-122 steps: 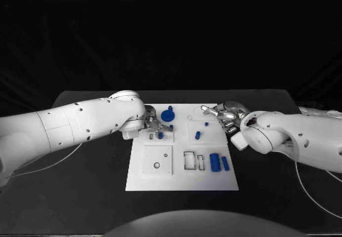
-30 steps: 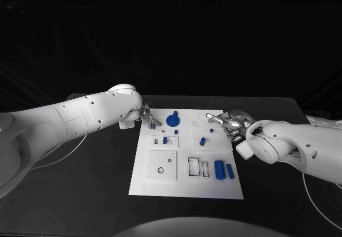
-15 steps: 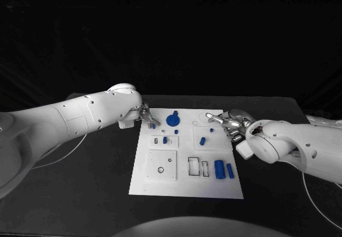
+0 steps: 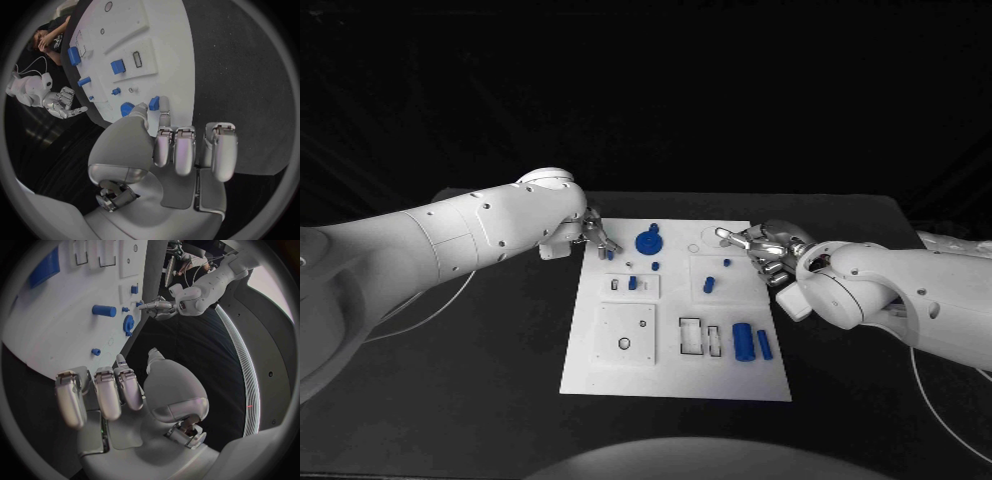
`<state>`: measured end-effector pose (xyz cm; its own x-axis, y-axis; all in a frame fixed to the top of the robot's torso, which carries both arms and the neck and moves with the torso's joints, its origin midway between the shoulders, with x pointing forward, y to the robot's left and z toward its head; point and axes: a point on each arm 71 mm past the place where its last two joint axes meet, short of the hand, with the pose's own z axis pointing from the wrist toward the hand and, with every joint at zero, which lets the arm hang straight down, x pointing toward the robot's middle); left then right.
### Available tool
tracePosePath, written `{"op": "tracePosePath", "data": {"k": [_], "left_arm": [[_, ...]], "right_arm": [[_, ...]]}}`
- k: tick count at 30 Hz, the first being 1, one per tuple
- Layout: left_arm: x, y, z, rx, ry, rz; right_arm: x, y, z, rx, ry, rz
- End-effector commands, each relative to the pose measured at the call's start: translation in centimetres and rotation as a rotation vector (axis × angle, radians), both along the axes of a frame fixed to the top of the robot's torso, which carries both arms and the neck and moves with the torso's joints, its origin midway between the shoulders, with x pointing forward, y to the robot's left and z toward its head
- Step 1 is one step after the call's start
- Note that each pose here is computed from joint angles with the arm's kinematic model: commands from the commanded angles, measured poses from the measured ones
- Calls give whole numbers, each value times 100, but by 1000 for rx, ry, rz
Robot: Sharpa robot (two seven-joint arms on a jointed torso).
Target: Assemble the parts on the task board
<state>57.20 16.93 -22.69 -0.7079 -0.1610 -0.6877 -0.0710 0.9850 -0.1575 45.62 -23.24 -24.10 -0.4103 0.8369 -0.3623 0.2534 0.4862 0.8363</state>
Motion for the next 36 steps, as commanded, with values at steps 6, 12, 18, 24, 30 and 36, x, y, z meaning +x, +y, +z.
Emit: {"op": "tracePosePath", "data": {"k": [6, 12, 18, 24, 30, 36], "left_arm": [[-17, -61, -12, -13, 24, -29], [-22, -64, -17, -19, 33, -27], [-23, -58, -18, -20, 36, -24], [-20, -52, -15, -26, 29, -21], [-16, -39, -7, -40, 13, -19], [-15, -4, 9, -60, -16, -10]], "right_arm": [[-7, 9, -4, 0, 4, 11], [-7, 8, -3, 0, 3, 11], [-7, 5, -3, 0, 3, 10], [-6, 0, -3, -1, 3, 8], [-3, -9, -4, -2, 2, 6], [-1, -20, -5, -3, 2, 3]]}}
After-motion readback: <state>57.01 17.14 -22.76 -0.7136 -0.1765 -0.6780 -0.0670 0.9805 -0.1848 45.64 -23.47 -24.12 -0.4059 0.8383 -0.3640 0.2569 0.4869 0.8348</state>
